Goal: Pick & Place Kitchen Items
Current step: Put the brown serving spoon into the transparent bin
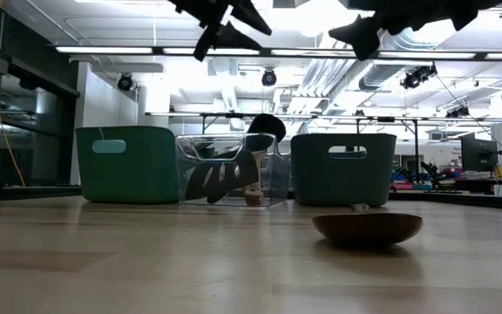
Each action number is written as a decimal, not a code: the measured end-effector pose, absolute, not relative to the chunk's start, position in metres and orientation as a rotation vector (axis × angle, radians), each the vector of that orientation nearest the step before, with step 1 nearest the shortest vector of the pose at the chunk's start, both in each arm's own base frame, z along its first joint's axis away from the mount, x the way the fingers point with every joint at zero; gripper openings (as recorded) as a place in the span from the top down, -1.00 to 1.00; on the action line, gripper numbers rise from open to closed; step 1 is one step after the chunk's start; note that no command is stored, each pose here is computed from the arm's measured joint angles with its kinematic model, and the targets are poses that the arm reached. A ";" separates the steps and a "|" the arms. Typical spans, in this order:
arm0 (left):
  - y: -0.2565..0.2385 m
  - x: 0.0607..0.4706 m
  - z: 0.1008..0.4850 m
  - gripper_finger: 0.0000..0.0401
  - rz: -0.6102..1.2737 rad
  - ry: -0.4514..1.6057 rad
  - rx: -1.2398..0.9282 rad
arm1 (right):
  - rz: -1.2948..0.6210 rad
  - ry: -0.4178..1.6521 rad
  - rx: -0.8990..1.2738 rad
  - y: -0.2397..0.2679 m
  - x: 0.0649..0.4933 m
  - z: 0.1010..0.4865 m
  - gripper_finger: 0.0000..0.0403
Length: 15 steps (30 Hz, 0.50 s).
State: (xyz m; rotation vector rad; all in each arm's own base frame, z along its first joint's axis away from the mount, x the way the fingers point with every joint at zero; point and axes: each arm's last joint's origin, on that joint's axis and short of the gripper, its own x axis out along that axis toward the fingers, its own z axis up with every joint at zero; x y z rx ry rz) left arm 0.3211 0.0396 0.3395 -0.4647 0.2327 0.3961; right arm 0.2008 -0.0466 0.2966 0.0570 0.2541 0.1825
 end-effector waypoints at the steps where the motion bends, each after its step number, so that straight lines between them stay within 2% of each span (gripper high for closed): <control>1: 0.036 0.320 0.340 0.18 0.398 0.234 -0.470 | 0.209 0.280 0.019 -0.042 0.201 0.294 -0.52; 9: 0.003 0.319 0.342 0.18 0.417 0.208 -0.498 | 0.404 0.419 -0.287 -0.009 0.204 0.274 -0.52; 15: -0.025 0.314 0.340 0.18 0.453 0.226 -0.486 | 0.362 0.508 -0.383 0.020 0.215 0.266 -0.52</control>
